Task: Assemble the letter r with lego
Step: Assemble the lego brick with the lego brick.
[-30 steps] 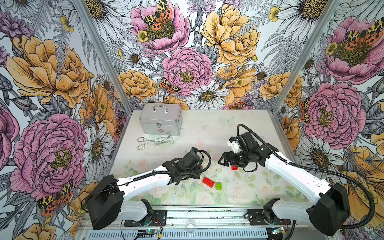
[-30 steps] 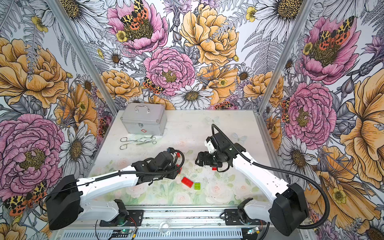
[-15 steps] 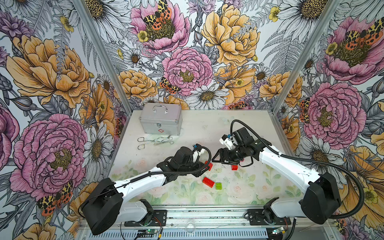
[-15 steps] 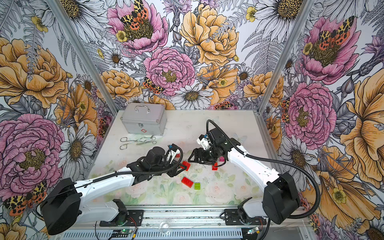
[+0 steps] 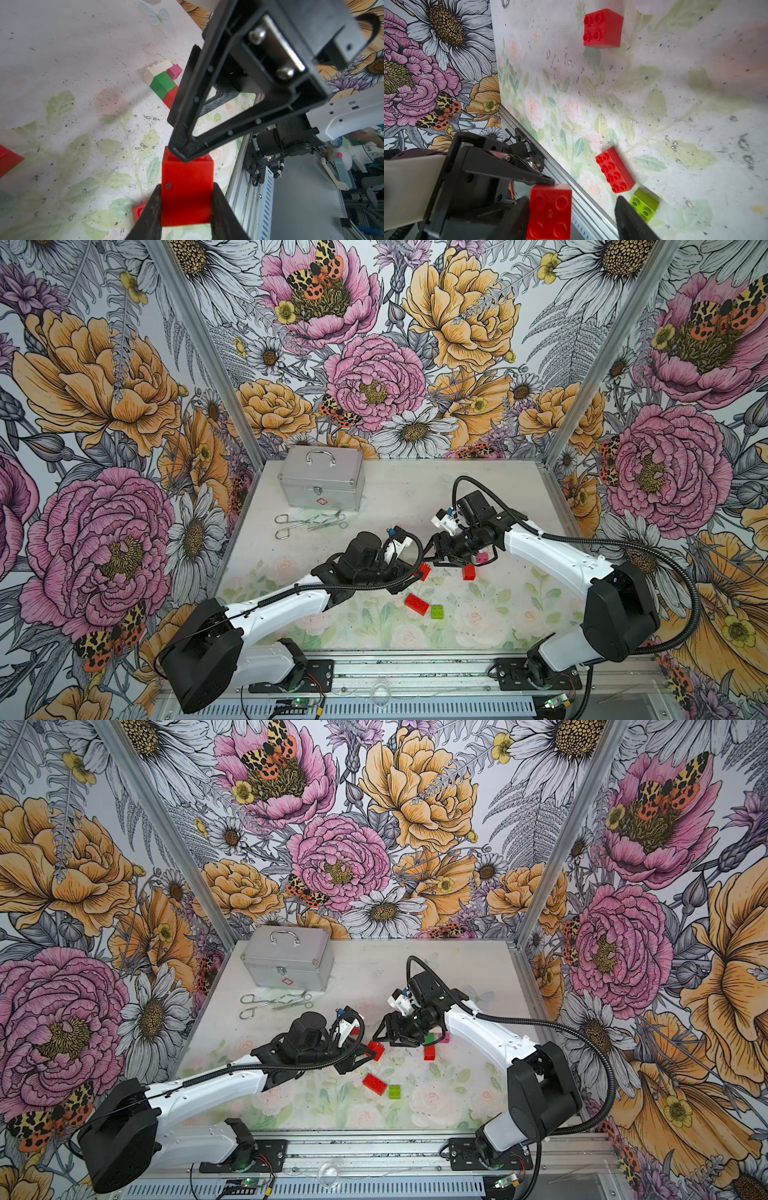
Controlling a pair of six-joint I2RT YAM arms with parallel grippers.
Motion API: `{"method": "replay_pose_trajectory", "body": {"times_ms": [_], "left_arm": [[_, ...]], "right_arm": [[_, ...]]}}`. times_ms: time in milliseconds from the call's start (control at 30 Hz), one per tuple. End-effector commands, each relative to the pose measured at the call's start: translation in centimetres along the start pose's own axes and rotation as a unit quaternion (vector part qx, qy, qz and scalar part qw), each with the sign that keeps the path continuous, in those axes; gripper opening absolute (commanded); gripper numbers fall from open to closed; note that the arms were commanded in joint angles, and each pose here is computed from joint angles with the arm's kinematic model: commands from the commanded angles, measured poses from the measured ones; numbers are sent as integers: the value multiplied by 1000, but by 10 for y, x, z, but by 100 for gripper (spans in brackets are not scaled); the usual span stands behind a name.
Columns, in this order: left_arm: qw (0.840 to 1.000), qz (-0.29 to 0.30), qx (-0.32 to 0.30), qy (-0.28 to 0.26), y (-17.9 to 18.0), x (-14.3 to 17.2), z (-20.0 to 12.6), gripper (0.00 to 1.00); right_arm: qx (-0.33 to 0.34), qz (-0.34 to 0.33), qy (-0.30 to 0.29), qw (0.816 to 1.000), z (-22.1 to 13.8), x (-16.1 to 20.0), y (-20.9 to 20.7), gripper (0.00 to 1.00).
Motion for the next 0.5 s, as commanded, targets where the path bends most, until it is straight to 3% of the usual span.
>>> {"method": "replay_pose_trajectory", "body": {"times_ms": [0, 467], "left_arm": [[999, 39, 9, -31, -14, -19, -10, 29], [998, 53, 7, -17, -9, -17, -6, 27]], "right_arm": [[-16, -19, -16, 1000, -6, -12, 10, 63], [-54, -16, -4, 998, -7, -6, 19, 59]]}}
Point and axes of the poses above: each gripper's point midway between its finger pads, its own z axis out along the fingers, its own y axis along the line the jaws close on, x = y × z, the point moved 4 cm from there along -z, back along the fingers, and after that the axes turned 15 degrees about -z, right-handed, at the moved point
